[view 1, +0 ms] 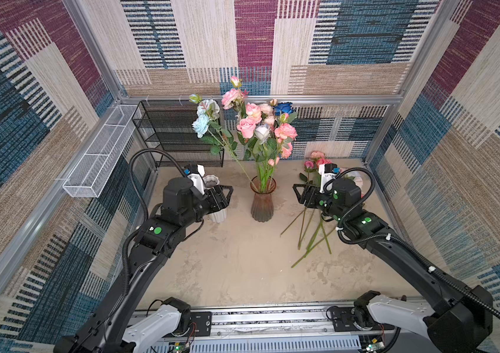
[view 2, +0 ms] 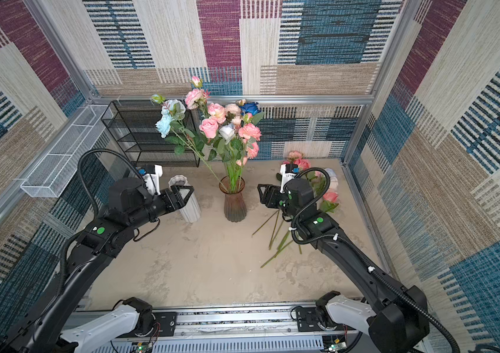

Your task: Arrange the flowers into the vase

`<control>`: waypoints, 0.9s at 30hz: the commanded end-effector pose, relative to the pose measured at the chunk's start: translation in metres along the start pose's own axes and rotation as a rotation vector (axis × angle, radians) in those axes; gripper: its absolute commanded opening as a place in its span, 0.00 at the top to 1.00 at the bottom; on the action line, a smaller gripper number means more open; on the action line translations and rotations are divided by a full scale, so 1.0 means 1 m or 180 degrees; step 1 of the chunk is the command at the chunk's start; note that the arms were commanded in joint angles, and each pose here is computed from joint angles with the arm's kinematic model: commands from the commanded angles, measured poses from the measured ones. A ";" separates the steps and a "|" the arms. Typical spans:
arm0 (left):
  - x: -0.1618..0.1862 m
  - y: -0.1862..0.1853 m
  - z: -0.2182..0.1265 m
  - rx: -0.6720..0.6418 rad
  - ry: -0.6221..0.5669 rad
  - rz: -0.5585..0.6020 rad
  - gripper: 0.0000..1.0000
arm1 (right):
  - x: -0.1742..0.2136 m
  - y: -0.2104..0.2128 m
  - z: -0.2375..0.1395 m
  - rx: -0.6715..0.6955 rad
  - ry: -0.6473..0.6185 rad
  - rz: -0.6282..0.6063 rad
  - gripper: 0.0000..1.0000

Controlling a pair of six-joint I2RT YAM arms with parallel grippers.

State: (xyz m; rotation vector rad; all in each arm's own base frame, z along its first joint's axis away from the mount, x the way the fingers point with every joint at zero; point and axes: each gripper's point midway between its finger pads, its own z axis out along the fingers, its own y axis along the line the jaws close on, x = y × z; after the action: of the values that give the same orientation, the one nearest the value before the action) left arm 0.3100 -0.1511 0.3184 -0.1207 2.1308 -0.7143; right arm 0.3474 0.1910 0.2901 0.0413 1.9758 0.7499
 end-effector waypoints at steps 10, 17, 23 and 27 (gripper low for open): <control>-0.031 0.063 0.029 -0.1105 -0.0459 0.0917 0.02 | -0.010 0.011 -0.006 -0.0145 -0.0108 -0.0137 0.28; -0.047 0.081 0.060 -0.1343 -0.0547 0.0942 0.03 | -0.014 0.013 -0.009 -0.0138 -0.0146 -0.0177 0.27; -0.053 0.093 0.077 -0.1283 -0.0586 0.0789 0.09 | -0.020 0.012 -0.014 -0.0095 -0.0197 -0.0212 0.26; -0.045 0.097 0.087 -0.1243 -0.0478 0.0751 0.19 | -0.022 0.012 -0.018 -0.0077 -0.0235 -0.0215 0.25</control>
State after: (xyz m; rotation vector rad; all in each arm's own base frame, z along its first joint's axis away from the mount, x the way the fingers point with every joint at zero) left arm 0.4147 -0.0897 0.2560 -0.1271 2.0960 -0.1036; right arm 0.3399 0.1884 0.3108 -0.0174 1.9173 0.7387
